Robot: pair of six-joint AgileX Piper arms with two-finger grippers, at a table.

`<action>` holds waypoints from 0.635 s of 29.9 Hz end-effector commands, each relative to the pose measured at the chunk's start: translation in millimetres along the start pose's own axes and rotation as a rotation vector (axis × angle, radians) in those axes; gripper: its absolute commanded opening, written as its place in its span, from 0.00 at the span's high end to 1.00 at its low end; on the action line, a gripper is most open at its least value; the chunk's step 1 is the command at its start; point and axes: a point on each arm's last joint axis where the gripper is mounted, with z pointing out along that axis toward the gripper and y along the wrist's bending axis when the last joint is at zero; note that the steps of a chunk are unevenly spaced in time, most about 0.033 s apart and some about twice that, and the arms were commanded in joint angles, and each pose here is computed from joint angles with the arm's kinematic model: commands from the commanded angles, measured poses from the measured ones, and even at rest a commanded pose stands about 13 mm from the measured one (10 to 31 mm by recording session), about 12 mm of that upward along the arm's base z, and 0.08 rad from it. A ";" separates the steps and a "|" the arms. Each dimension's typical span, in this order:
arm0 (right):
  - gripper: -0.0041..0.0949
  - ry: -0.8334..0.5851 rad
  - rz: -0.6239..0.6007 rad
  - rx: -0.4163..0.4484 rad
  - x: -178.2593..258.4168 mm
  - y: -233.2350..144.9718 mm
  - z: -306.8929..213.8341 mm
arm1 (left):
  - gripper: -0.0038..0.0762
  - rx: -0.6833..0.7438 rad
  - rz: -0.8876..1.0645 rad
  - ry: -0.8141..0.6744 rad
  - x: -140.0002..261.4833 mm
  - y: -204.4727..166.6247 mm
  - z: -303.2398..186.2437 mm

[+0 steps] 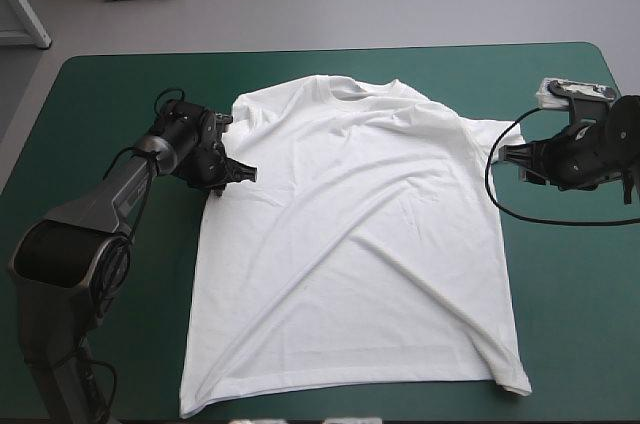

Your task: Fold the cloth

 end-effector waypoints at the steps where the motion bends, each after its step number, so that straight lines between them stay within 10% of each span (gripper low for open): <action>1: 0.53 -0.098 -0.015 -0.003 -7.7 0.2 -15.1 | 0.96 -0.019 0.002 -0.085 -5.8 2.4 -23.1; 19: 0.47 0.048 -0.064 -0.028 -32.2 -0.6 76.6 | 0.96 -0.004 0.005 -0.107 -8.0 0.9 -22.6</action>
